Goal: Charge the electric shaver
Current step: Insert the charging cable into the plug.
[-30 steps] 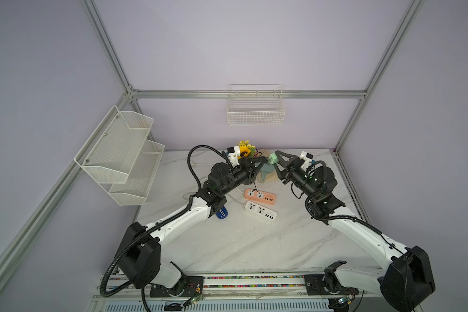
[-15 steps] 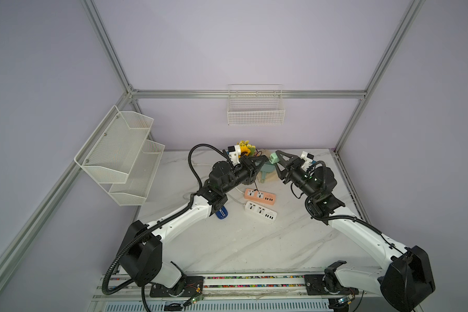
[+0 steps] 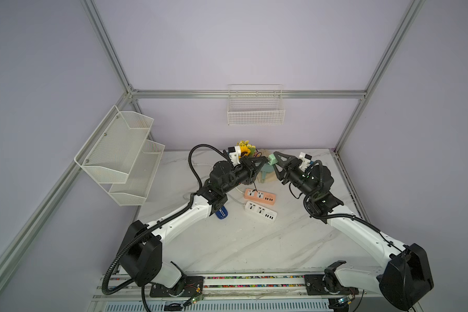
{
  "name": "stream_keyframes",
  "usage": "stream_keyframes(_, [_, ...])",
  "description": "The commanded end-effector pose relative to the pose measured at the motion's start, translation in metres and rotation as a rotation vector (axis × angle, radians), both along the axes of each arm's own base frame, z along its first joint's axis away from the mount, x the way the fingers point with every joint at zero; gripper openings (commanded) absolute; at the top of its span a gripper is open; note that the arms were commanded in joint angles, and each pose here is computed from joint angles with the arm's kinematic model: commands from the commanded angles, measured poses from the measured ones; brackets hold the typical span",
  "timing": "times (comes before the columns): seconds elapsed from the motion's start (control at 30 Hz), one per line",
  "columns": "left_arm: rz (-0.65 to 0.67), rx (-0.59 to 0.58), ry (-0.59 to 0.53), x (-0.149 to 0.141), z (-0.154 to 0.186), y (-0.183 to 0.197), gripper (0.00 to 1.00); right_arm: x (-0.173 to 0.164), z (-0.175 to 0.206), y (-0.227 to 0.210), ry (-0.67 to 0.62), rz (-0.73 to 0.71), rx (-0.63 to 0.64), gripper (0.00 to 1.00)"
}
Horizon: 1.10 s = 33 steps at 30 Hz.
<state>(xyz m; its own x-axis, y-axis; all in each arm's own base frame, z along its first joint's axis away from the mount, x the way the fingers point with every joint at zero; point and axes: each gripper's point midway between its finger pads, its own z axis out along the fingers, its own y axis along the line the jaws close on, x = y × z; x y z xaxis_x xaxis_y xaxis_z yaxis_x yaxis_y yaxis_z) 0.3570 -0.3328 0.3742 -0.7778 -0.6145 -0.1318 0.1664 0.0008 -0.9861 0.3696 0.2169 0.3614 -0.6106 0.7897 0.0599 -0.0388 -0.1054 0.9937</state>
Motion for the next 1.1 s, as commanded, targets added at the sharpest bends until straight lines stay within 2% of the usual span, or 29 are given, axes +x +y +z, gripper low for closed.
stream_keyframes(0.0, [-0.002, -0.004, -0.046, 0.0, 0.018, -0.003, 0.0, -0.007, 0.022, 0.007, -0.033, 0.027, 0.043, 0.0])
stream_keyframes(0.27, [0.016, 0.021, -0.027, 0.003, 0.016, -0.003, 0.0, -0.009, 0.02, 0.01, -0.026, 0.03, 0.025, 0.0])
stream_keyframes(0.5, [0.083, 0.074, 0.018, 0.006, 0.011, 0.0, 0.0, -0.01, 0.009, 0.018, -0.001, 0.004, -0.082, 0.0])
stream_keyframes(0.87, [0.071, 0.091, 0.049, 0.007, -0.001, -0.017, 0.02, -0.015, 0.005, 0.048, 0.022, 0.033, -0.062, 0.0])
stream_keyframes(0.9, [0.071, 0.098, 0.052, 0.006, -0.003, -0.016, 0.22, -0.015, 0.003, 0.046, 0.032, 0.025, -0.064, 0.0])
stream_keyframes(0.93, [0.073, 0.108, 0.054, 0.004, -0.005, -0.014, 0.47, -0.015, 0.002, 0.043, 0.045, 0.01, -0.069, 0.0])
stream_keyframes(0.97, [0.08, 0.121, 0.055, 0.002, -0.005, -0.01, 0.64, -0.016, 0.0, 0.04, 0.059, -0.002, -0.079, 0.0])
stream_keyframes(1.03, [0.098, 0.169, 0.029, -0.005, -0.003, 0.0, 0.87, -0.015, -0.006, 0.032, 0.121, -0.035, -0.104, 0.0])
stream_keyframes(1.07, [0.11, 0.205, 0.026, -0.008, -0.004, 0.006, 0.94, -0.014, -0.008, 0.027, 0.14, -0.05, -0.117, 0.0])
